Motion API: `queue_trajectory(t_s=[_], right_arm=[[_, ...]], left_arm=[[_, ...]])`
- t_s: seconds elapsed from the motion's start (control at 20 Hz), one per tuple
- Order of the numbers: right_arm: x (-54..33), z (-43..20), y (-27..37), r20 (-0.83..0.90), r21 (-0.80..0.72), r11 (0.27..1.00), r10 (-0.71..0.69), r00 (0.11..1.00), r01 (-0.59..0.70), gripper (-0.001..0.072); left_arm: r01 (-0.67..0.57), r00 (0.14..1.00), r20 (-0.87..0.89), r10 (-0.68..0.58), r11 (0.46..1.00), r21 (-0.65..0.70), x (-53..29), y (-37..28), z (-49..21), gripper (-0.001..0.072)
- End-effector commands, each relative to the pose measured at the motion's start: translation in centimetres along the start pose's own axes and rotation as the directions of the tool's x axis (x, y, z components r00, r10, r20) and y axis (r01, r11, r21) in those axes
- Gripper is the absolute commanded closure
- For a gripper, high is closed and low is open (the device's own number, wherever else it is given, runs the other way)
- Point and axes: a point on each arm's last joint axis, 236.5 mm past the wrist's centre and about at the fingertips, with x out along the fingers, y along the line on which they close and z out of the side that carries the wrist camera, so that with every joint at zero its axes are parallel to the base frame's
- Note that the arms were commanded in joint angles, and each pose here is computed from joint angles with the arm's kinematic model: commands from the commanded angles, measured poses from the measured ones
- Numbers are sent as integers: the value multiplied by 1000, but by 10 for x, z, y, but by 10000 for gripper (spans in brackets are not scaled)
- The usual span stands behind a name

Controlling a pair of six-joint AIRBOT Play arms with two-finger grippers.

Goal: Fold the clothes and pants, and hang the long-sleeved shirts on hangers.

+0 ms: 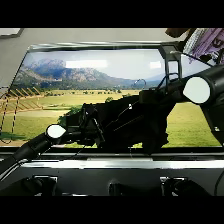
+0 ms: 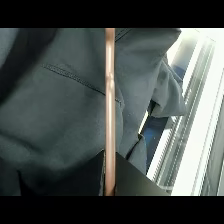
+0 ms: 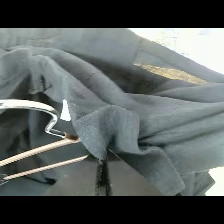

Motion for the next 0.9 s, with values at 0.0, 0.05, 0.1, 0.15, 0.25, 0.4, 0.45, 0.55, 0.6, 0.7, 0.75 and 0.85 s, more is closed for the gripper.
queue_trajectory(t_s=[0.0, 0.05, 0.1, 0.15, 0.25, 0.4, 0.45, 0.55, 0.6, 0.7, 0.75, 0.85], right_arm=[[-1, -2, 13, -6, 8, 998, 56, 998, -56, 666], [-1, -1, 14, -4, 9, 998, 58, 998, -58, 661], [-1, -1, 14, -1, 9, 998, 59, 998, -59, 642], [-1, 0, 15, 1, 9, 998, 61, 998, -61, 607], [-1, 0, 14, -1, 9, 998, 60, 998, -60, 482], [-5, -5, 12, -15, 8, 999, 54, 998, -54, 374], [-8, -7, 10, -15, 7, 999, 49, 999, -48, 337], [-17, -12, 3, -17, 2, 1000, 22, 1000, -22, 322], [-24, -15, -4, -15, 0, 1000, 0, 1000, 0, 322], [-43, -15, -21, 27, 2, 998, -59, 998, 59, 322], [-56, -10, -37, 77, 42, 993, -115, 990, 112, 321], [-93, 3, -87, 195, 196, 943, -306, 932, 269, 214]], left_arm=[[4, 1000, 5, -4, 1000, -9, 1, -1, 1, 689], [5, 1000, 4, -5, 1000, -9, 1, -1, 1, 689], [7, 1000, 3, -7, 1000, -7, 1, -2, 1, 689], [9, 1000, 3, -9, 1000, -6, 1, -3, 1, 689], [9, 1000, 3, -9, 1000, -4, 2, -4, 1, 688], [10, 1000, 3, -10, 1000, -4, 2, -5, 1, 689], [10, 1000, 3, -10, 1000, -4, 2, -5, 1, 689], [10, 1000, 3, -10, 1000, -4, 2, -5, 1, 689], [9, 1000, 3, -9, 1000, -3, 2, -4, 1, 689], [9, 1000, 3, -9, 1000, -4, 2, -4, 1, 688], [9, 1000, 3, -9, 1000, -3, 2, -4, 1, 689], [10, 1000, 4, -10, 1000, -3, 2, -5, 1, 689]])
